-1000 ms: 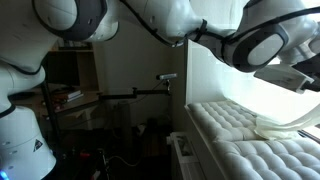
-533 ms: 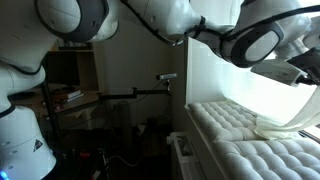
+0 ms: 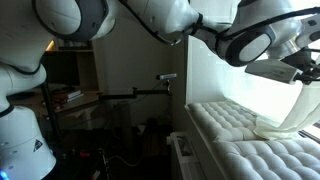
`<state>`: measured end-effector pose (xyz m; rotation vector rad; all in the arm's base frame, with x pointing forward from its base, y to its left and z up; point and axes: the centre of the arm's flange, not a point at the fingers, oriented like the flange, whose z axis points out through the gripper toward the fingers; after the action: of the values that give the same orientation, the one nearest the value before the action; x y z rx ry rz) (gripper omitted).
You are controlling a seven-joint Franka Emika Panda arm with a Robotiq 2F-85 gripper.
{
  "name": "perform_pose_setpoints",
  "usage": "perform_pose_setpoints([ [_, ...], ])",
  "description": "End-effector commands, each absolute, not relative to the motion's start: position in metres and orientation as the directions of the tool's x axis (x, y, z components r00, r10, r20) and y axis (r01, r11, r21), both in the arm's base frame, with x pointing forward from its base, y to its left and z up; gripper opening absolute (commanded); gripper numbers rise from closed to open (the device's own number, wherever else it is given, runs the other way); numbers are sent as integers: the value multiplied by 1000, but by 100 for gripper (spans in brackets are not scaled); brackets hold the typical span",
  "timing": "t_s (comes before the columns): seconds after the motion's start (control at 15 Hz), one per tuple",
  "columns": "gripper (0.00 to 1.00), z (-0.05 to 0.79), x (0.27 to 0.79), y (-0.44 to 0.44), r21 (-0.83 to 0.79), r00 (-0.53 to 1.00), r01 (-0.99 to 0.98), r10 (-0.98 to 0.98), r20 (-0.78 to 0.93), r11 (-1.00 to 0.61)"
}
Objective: Open the curtain
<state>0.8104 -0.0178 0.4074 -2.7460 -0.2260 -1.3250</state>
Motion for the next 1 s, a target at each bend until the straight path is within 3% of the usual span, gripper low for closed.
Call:
perform_pose_setpoints([
  [0.0,3,411,748,-13,89,597,331,281,752,-940],
  [0.27,4,424,711,-12,192,508,457,432,745,-869],
  [0.93,3,457,613,-30,376,309,440,530,789,-816],
])
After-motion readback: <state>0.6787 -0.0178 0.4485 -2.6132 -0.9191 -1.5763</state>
